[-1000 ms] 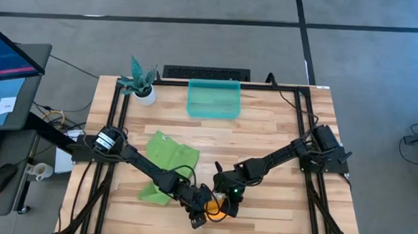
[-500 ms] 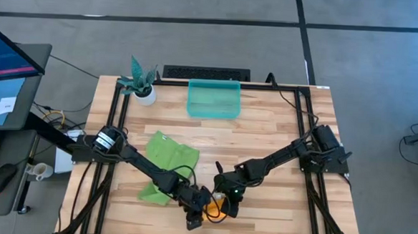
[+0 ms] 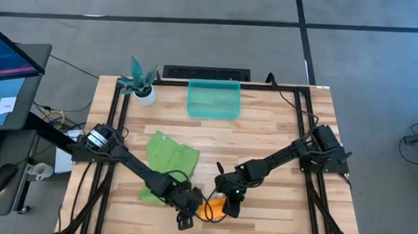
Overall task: Roll microfiber towels into tight, uniform cylinder then place into a basket
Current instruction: Roll the orange microfiber cloth
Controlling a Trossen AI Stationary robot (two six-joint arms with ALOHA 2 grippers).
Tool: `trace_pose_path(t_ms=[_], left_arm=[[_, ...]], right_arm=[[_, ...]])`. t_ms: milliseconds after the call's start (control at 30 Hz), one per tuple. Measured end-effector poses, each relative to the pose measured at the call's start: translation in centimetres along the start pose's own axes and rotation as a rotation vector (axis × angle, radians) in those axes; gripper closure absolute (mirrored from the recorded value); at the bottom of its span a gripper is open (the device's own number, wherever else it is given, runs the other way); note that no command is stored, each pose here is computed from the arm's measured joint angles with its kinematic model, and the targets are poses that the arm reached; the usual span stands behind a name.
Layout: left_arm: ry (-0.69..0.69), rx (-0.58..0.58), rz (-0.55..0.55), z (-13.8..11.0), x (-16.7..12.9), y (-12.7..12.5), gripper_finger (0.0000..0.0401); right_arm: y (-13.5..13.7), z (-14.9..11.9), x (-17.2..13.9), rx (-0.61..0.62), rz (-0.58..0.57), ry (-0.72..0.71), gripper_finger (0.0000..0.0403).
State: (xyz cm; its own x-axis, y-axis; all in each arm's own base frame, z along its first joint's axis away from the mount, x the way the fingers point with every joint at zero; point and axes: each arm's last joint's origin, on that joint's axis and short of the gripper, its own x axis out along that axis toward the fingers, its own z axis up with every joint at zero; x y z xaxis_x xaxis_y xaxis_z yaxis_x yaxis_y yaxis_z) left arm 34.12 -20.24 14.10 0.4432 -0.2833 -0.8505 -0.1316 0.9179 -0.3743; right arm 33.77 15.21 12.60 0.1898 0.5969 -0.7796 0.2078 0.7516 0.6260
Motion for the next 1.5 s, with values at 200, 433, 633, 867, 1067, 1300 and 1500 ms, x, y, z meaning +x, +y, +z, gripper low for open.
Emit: trace_pose_path(t_ms=[200, 433, 633, 867, 1067, 1300, 1500], left_arm=[[-0.132, 0.187, -0.058, -0.9, -0.3, -2.8, 0.0284], [-0.346, 0.403, -0.064, -0.9, -0.8, -5.2, 0.0284], [-0.351, 0.400, -0.024, 0.1, -0.3, -4.0, 0.0284], [-0.308, 0.380, -0.014, 0.7, 0.2, -2.8, 0.0284], [-0.266, 0.339, 0.049, 0.7, 0.3, -1.8, 0.0284], [-0.229, 0.286, 0.132, 0.3, 0.4, -1.1, 0.0284], [-0.212, 0.271, 0.149, 0.1, 0.4, -1.0, 0.0284]], right_arm=[[0.0, 0.1, 0.0, -0.001, 0.000, -0.005, 0.0382], [0.0, 0.1, 0.0, 0.004, 0.001, -0.007, 0.0374], [0.0, 0.1, 0.0, 0.004, 0.001, -0.008, 0.0381], [0.0, 0.1, 0.0, 0.004, 0.000, -0.006, 0.0379], [0.0, 0.1, 0.0, 0.008, -0.003, -0.003, 0.0376], [0.0, 0.1, 0.0, 0.024, -0.007, -0.004, 0.0382], [-0.1, 0.1, 0.0, 0.049, -0.010, -0.001, 0.0376]])
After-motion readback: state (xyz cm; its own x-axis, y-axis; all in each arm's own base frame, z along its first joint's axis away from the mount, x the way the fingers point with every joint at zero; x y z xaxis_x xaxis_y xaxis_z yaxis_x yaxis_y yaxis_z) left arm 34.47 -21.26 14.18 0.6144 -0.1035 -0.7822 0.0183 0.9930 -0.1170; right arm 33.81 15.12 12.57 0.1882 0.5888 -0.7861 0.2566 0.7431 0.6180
